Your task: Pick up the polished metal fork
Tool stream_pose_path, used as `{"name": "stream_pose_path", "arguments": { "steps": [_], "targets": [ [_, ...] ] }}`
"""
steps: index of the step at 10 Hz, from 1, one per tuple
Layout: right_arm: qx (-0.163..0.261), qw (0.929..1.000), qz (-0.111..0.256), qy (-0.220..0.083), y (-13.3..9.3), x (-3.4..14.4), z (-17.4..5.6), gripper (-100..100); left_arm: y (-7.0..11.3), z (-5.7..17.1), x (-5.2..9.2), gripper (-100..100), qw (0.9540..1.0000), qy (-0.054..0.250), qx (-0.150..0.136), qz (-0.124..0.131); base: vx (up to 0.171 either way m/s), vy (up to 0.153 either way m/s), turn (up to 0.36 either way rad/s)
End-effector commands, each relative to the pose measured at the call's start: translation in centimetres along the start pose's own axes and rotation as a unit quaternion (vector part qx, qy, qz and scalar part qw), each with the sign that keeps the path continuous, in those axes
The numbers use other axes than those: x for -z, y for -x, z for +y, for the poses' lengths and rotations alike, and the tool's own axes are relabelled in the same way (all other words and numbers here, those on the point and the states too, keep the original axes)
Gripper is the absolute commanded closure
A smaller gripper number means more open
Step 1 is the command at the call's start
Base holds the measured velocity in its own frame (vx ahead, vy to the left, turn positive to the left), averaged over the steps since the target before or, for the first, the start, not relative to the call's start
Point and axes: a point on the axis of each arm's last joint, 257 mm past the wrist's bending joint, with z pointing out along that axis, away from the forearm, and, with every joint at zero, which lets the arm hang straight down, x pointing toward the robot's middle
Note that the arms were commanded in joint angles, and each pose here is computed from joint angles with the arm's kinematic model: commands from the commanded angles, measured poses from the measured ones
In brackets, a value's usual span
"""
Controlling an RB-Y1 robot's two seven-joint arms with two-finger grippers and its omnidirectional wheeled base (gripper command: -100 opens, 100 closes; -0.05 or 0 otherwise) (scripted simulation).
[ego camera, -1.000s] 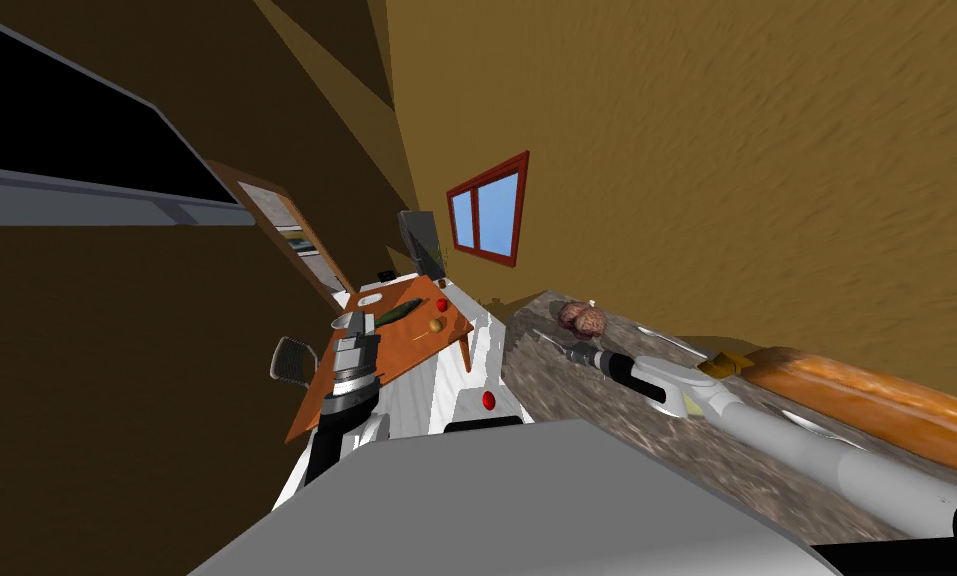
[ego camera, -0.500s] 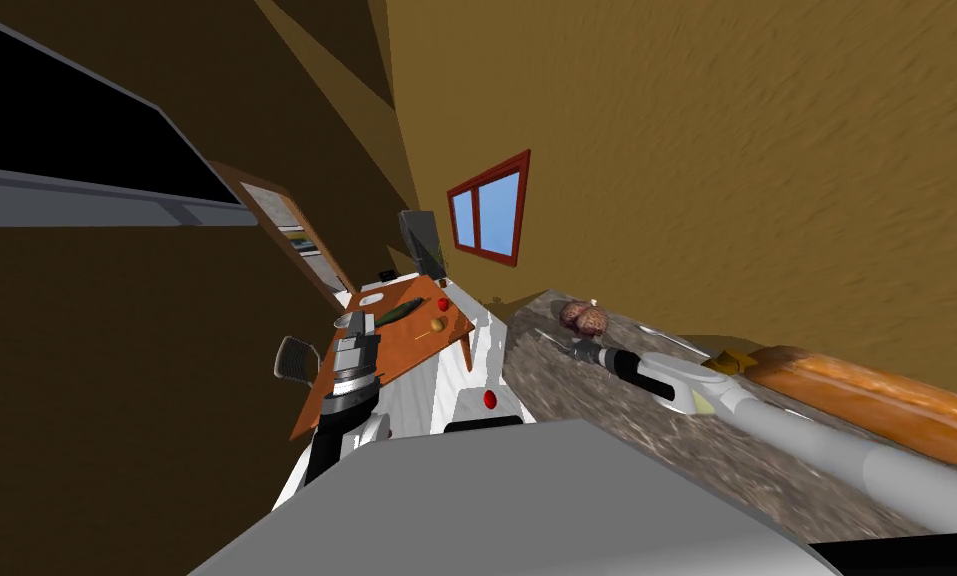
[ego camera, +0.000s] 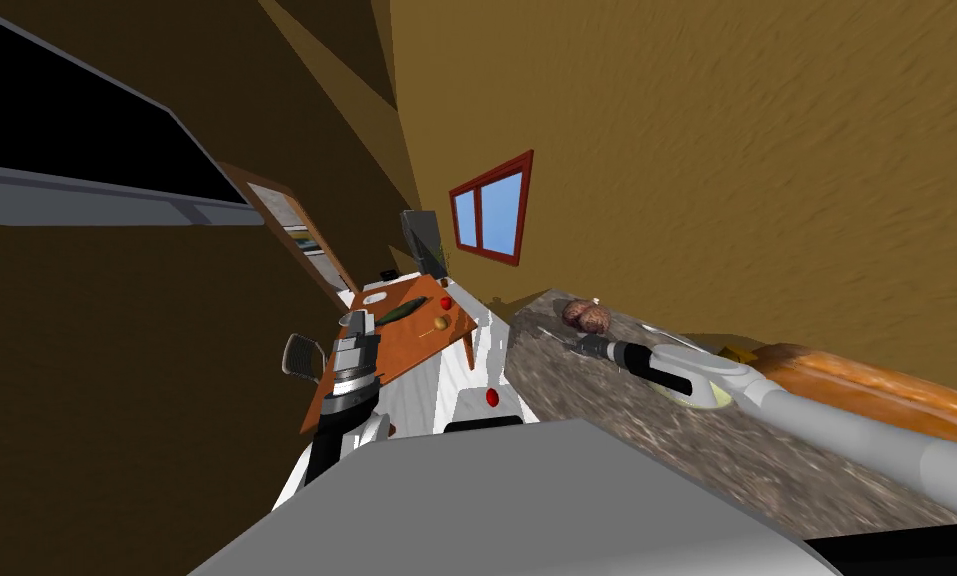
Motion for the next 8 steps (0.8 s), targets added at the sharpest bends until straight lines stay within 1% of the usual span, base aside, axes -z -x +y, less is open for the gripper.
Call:
{"name": "stream_pose_path", "arguments": {
  "steps": [1,5,8],
  "targets": [
    [0.008,1.0000,0.002,0.000,0.7,0.5,-0.3,-100,0.0,0.0,0.0,0,1.0000,0.000,0.000,0.000,-0.023,0.029,0.010],
    [0.029,0.9995,0.013,0.005,1.9,1.8,-0.8,-100,0.0,0.0,0.0,0,1.0000,0.000,0.000,0.000,-0.011,0.029,0.004],
    [0.044,0.9984,0.032,0.014,1.9,2.8,-0.6,-100,0.0,0.0,0.0,0,1.0000,0.000,0.000,0.000,0.026,0.023,-0.008]
  ]
}}
